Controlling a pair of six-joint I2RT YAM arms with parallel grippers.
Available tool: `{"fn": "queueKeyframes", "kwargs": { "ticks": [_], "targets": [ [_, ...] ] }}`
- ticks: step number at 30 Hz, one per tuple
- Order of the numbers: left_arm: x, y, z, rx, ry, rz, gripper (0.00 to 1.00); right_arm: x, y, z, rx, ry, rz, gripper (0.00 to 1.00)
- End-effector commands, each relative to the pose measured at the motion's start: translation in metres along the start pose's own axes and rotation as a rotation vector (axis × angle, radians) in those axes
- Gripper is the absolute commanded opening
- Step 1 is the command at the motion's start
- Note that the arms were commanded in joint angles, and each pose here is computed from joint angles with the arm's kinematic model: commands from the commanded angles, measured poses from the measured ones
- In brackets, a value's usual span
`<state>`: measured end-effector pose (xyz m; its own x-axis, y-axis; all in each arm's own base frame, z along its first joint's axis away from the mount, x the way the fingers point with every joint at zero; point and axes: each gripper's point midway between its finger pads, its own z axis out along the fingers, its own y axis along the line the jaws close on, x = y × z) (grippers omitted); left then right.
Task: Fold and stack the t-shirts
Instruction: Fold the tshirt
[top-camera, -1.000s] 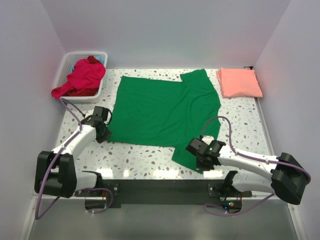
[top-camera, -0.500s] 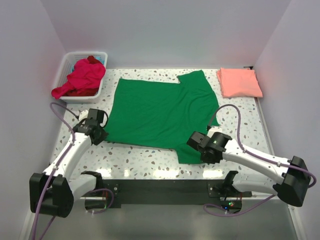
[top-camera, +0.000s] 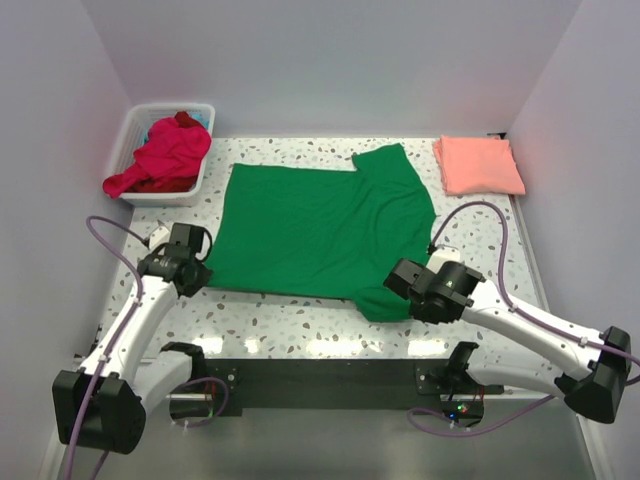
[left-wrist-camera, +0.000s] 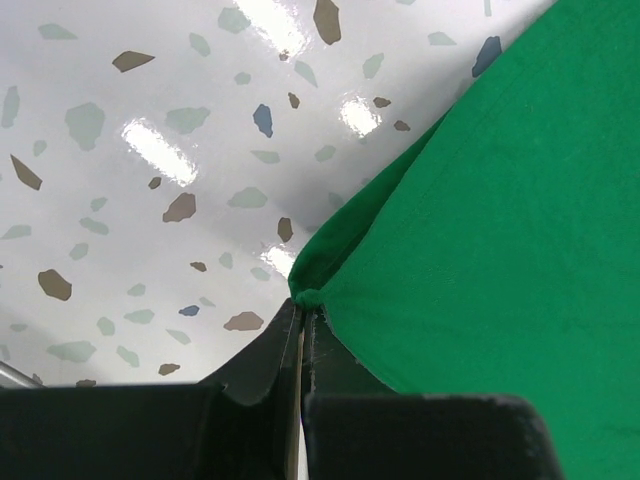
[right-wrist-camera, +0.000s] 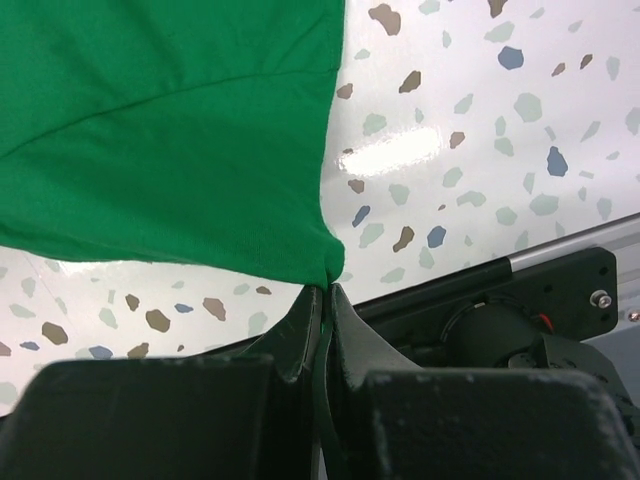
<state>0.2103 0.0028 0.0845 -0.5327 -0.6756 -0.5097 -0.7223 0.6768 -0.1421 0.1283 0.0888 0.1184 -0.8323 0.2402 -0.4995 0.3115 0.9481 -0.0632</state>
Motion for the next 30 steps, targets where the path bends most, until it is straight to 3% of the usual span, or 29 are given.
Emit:
{"fn": "queueKeyframes", "kwargs": {
  "ticks": [1, 9, 18, 30],
  "targets": [
    [-0.015, 0.006, -0.012, -0.039, -0.046, -0.053, 0.0, -0.023, -0.007, -0.014, 0.01, -0.09, 0.061, 0.0],
    [-0.008, 0.0, -0.005, -0.024, -0.015, -0.064, 0.0, -0.043, 0.0, -0.023, 0.014, -0.154, 0.055, 0.0],
    [-0.036, -0.04, 0.009, -0.003, -0.042, -0.035, 0.0, -0.079, 0.014, -0.031, 0.047, -0.277, 0.025, 0.0],
    [-0.068, -0.081, 0.024, 0.004, -0.083, 0.001, 0.0, -0.137, 0.021, -0.001, 0.08, -0.331, 0.075, 0.0]
  ]
}}
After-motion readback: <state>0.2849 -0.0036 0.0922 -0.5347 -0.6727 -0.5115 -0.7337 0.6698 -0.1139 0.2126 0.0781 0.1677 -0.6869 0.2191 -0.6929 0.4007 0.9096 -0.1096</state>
